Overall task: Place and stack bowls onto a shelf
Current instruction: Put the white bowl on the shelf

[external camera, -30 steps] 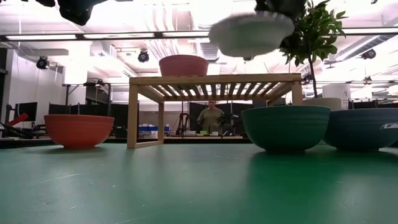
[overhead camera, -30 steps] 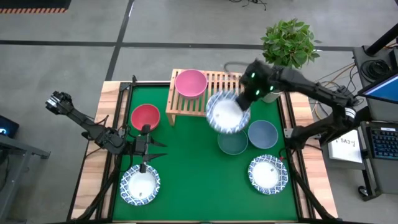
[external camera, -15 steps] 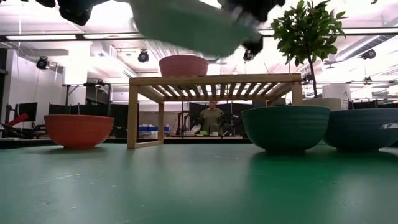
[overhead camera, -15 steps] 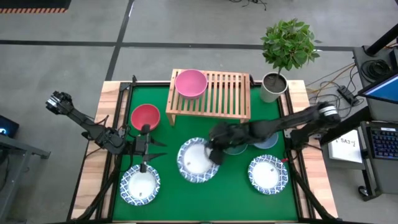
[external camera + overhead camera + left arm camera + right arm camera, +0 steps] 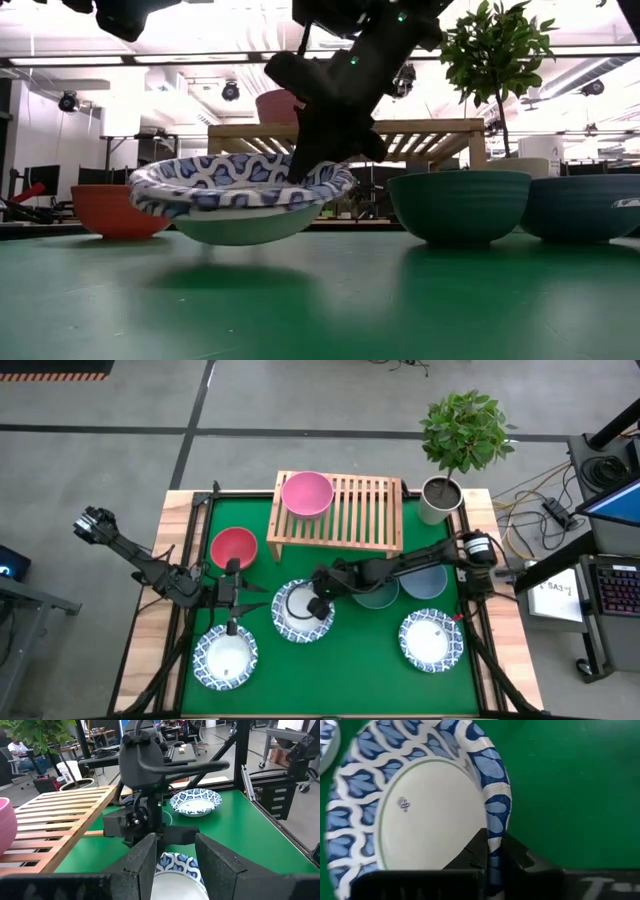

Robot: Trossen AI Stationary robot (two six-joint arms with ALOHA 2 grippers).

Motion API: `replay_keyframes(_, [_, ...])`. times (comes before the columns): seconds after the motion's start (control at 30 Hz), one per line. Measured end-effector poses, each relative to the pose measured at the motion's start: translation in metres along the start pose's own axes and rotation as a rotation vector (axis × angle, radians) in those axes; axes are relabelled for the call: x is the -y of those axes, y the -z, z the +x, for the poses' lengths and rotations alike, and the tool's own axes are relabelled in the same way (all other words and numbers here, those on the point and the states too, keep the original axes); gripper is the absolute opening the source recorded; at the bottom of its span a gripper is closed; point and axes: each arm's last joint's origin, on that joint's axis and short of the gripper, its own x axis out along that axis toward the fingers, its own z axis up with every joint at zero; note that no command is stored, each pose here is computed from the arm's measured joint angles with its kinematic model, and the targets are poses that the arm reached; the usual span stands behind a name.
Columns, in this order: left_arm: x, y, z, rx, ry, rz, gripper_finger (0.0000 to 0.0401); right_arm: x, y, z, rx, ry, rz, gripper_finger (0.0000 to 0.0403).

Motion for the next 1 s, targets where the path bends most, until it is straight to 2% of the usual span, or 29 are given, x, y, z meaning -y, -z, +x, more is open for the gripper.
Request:
replay_keyframes(0.17, [0.000, 0.000, 0.000, 0.000, 0.000, 0.002, 0.0120, 0.008, -0.004, -0.003, -0.008, 0.026, 0.013, 0.0070])
replay_keyframes(0.3, [0.000, 0.000, 0.000, 0.000, -0.001, 0.004, 0.0120, 0.012, -0.012, -0.019, 0.005, 0.029, 0.027, 0.0115])
replay_keyframes(0.47, [-0.001, -0.001, -0.001, 0.008, -0.016, 0.007, 0.0120, 0.011, -0.020, -0.045, 0.010, 0.012, 0.023, 0.0137])
replay_keyframes(0.63, [-0.002, -0.007, -0.001, 0.022, -0.038, 0.007, 0.0120, -0.021, -0.012, -0.061, 0.052, -0.113, -0.146, 0.0132])
replay_keyframes(0.77, [-0.002, -0.007, -0.001, 0.026, -0.038, 0.006, 0.0120, -0.057, 0.007, -0.055, 0.098, -0.205, -0.278, 0.0130])
replay_keyframes(0.87, [-0.002, -0.007, -0.001, 0.026, -0.038, 0.005, 0.0120, -0.078, 0.024, -0.042, 0.149, -0.184, -0.342, 0.0130])
replay_keyframes(1.0, [-0.002, -0.008, -0.001, 0.031, -0.037, 0.002, 0.0120, -0.087, 0.044, -0.022, 0.156, -0.085, -0.377, 0.0125])
